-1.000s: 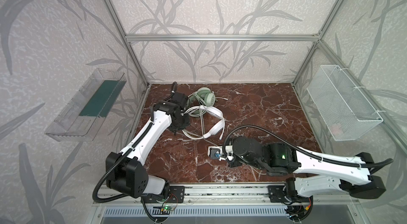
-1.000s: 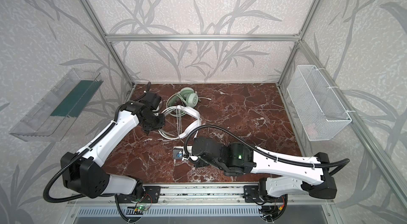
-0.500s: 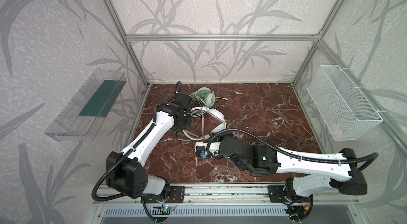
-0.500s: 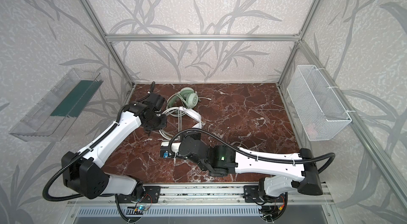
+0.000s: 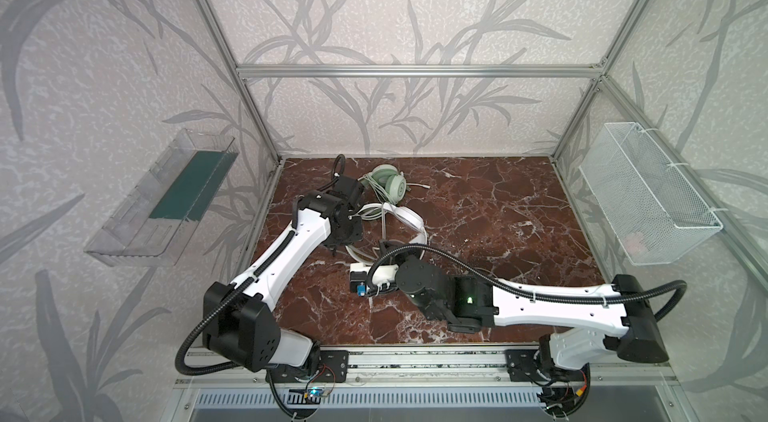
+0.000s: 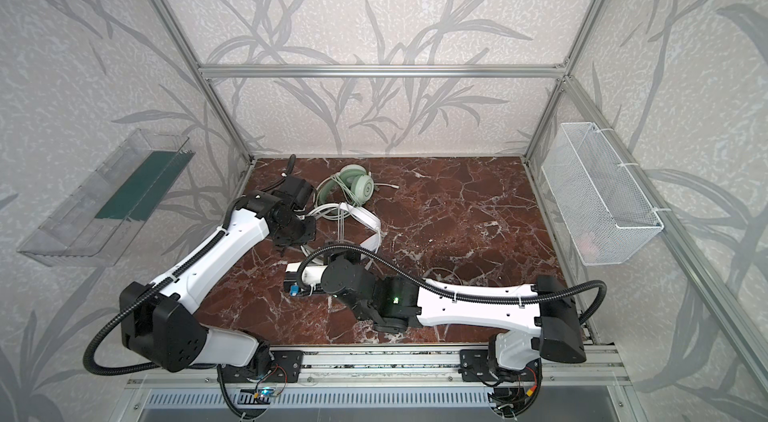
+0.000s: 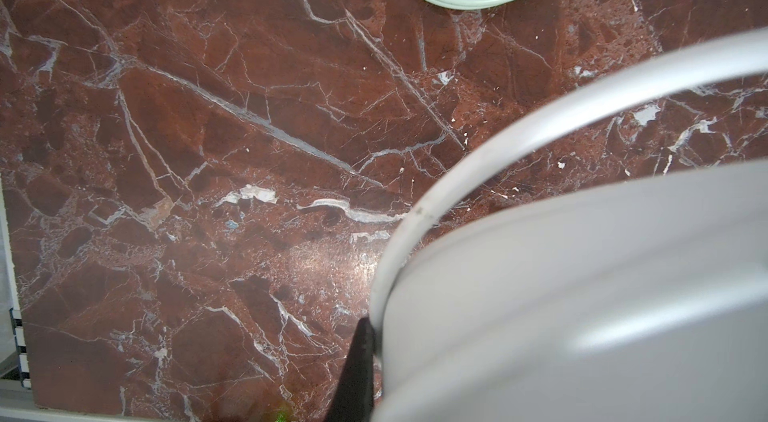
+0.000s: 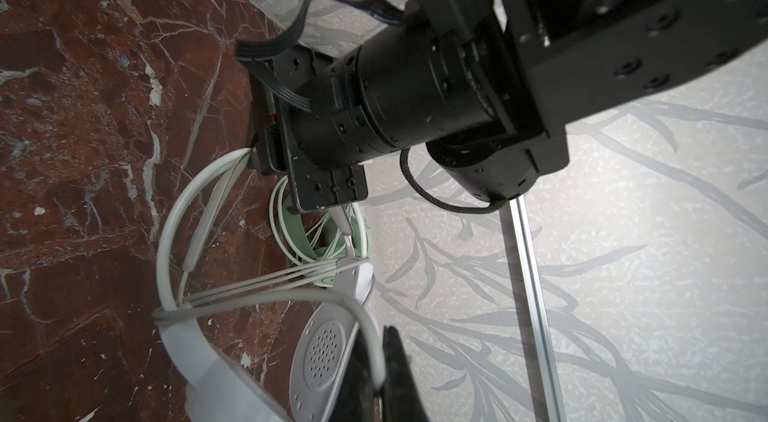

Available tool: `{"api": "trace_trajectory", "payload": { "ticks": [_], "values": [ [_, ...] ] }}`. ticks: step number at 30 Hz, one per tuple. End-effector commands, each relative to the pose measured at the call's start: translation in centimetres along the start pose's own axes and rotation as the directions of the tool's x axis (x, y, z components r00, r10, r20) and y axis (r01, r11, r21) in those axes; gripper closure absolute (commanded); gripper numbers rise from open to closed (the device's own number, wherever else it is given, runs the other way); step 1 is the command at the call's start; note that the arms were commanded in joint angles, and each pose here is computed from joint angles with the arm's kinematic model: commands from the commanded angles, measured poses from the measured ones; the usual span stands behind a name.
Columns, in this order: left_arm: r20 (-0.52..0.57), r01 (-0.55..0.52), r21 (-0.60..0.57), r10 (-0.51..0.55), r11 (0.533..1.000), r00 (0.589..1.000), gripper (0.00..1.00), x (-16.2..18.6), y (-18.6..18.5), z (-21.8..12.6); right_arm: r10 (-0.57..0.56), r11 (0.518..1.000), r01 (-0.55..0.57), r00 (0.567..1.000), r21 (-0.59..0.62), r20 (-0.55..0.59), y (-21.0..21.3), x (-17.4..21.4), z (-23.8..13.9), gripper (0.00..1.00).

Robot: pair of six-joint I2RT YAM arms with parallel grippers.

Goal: Wrap the headphones

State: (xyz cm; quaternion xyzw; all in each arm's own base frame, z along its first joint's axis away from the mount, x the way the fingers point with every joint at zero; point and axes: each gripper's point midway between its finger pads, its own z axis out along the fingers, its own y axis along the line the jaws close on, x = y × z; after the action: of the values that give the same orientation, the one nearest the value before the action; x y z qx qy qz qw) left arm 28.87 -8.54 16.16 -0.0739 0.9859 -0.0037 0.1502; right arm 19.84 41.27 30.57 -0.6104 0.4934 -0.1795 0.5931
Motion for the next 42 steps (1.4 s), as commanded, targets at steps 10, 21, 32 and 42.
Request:
{"api": "trace_trajectory", "payload": {
  "ticks": [10,21,32,42],
  "values": [
    [0.043,-0.014,0.04,0.013,0.999,0.999,1.0,-0.5,-0.6,-1.4,0.223,0.969,-0.22,0.975,0.113,-0.013,-5.6,0.7,1.8,1.0],
    [0.05,-0.021,0.043,0.019,0.999,0.999,1.0,-0.5,-0.5,-1.7,0.314,0.941,-0.306,0.949,0.142,-0.032,-7.3,2.7,2.6,0.85],
    [0.057,-0.025,0.059,0.022,0.998,0.998,1.0,-0.5,-0.7,-2.1,0.37,0.923,-0.363,0.929,0.128,-0.033,-7.3,4.0,3.7,0.88],
    [0.068,-0.028,0.059,0.024,0.998,0.997,1.0,-0.5,-0.6,-2.4,0.404,0.904,-0.388,0.912,0.18,-0.066,-9.6,6.6,3.7,0.77]
  ]
}}
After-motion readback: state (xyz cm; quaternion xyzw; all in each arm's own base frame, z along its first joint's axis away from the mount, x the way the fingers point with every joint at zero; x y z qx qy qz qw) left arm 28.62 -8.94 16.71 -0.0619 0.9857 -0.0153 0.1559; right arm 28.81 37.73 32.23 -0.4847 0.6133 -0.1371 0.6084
